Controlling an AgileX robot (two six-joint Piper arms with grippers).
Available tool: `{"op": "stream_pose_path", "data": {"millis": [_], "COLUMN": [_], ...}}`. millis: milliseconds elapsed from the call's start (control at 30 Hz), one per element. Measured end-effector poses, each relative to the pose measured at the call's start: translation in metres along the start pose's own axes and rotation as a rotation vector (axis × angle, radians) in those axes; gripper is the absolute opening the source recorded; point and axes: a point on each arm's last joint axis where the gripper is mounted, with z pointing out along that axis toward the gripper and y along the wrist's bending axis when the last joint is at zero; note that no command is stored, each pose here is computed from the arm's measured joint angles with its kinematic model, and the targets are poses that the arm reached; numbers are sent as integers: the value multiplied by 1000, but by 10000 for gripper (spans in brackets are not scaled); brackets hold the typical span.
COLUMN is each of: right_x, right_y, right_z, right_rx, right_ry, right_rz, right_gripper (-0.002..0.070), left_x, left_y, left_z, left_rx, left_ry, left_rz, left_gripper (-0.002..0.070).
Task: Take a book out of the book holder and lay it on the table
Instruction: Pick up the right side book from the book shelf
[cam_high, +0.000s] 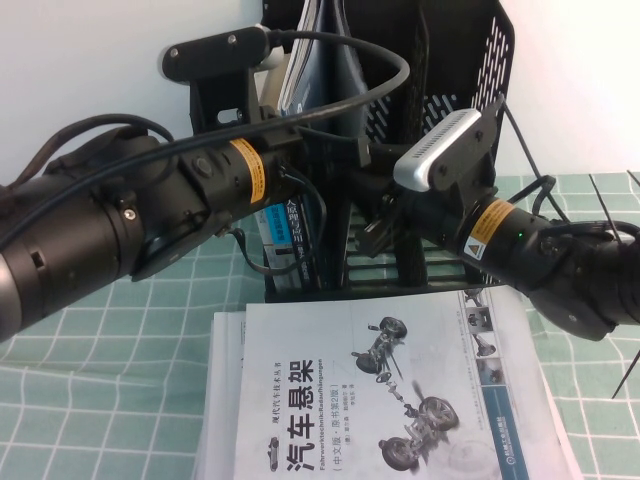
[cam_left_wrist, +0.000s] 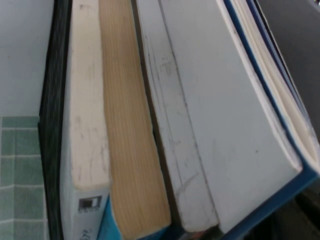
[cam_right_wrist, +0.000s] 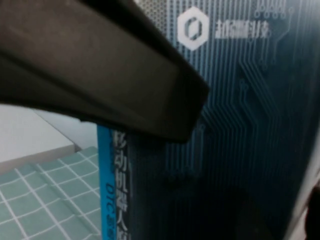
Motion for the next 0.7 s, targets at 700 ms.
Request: {"op": "stream_pose_path", "data": {"millis": [700], "right_x": [-117], "right_y": [4], "right_z": [-35], "right_rx": [110], "right_ry": [-340], "right_rz": [-290], "right_gripper": [8], "left_x": [-34], "left_y": [-17], "left_z": [-81], "left_rx": [47], "left_ry": [-134], "left_rz": [122], "left_gripper": [-3]}}
